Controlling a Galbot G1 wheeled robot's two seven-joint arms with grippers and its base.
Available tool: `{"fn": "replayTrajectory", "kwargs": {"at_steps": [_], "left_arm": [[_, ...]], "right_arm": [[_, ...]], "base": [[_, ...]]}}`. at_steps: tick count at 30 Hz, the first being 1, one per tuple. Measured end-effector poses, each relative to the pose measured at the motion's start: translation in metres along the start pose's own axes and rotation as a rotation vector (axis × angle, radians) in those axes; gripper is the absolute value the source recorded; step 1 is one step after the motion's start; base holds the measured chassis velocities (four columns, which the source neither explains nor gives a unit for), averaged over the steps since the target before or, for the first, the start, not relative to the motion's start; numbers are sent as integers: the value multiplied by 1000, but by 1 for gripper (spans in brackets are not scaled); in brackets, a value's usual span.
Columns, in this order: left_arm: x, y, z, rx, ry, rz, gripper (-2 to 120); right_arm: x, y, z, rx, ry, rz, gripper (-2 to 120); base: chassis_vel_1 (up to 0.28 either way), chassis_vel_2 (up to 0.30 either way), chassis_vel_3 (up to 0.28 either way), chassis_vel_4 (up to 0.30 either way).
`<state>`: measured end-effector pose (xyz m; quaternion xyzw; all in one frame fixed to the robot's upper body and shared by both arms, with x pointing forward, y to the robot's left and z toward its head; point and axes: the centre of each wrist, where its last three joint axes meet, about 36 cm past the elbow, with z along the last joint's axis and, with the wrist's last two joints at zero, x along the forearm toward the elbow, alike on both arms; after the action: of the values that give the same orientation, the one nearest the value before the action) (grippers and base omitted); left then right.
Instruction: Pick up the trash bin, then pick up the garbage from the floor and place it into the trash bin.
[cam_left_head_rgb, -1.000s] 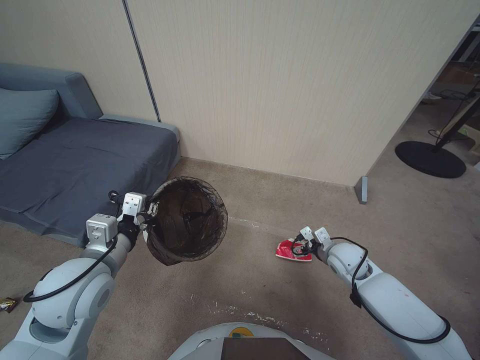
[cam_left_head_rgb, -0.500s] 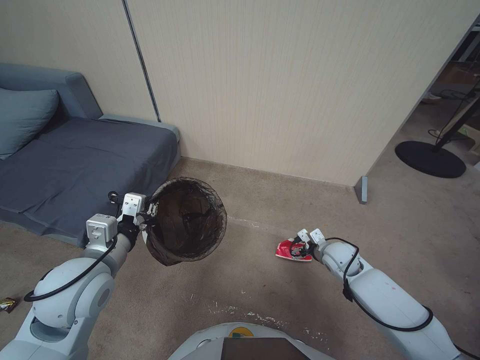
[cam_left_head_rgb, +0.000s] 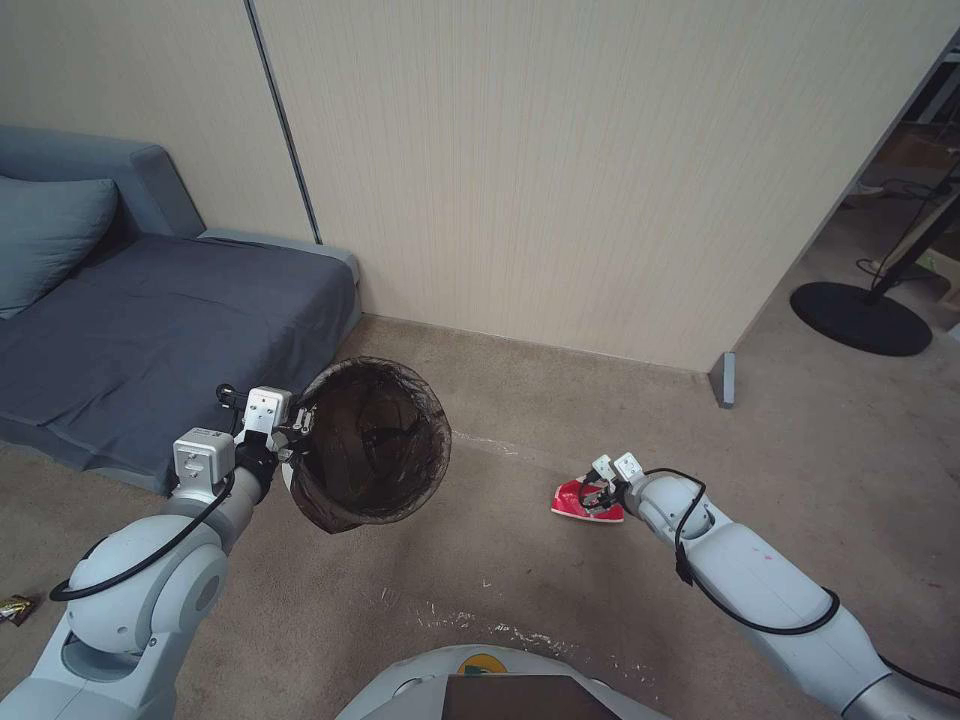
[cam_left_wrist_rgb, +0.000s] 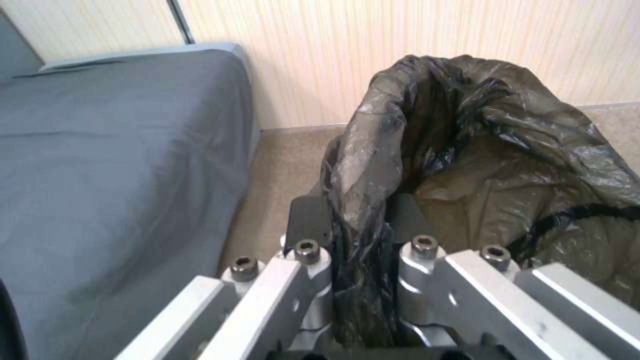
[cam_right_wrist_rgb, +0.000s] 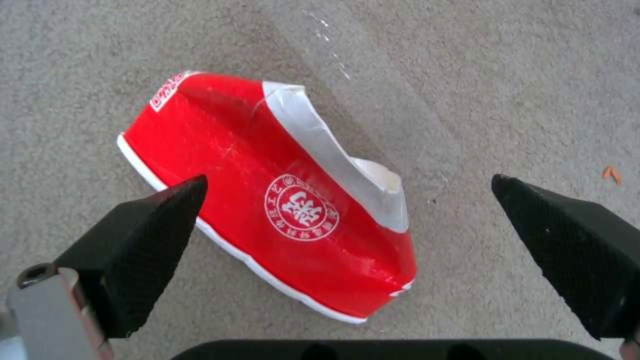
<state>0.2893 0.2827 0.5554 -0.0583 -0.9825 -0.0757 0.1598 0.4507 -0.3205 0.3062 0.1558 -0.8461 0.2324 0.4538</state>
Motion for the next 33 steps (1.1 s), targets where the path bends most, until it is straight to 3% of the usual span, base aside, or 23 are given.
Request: {"fn": "replayTrajectory", "kwargs": {"at_steps": [12,16,20,22,24,26,28,33], "left_arm": [[-2,1,2,2,6,-3,7],[-2,2,2,1,7,-5,7],[-2,2,2,2,6,-5,7],[-2,2,2,2,5,-7,7],[-2,2,2,2,5,-7,7],[-2,3,1,1,4,-10,7],[-2,3,1,0,4,-10,7],[-3,3,1,2,3,-9,7]], "right_arm": [[-23,7,-1,24,9,-22,96],[-35,11,0,29,24,-28,76],[-40,11,1,26,30,-32,68],[-45,13,5,24,35,-39,56],[-46,14,5,24,36,-41,53],[-47,16,7,26,39,-46,41],[-47,17,8,26,38,-47,39],[-45,16,10,25,38,-42,18]], "base": [[0,0,0,0],[0,0,0,0],[0,0,0,0],[0,0,0,0],[0,0,0,0],[0,0,0,0],[0,0,0,0],[0,0,0,0]]}}
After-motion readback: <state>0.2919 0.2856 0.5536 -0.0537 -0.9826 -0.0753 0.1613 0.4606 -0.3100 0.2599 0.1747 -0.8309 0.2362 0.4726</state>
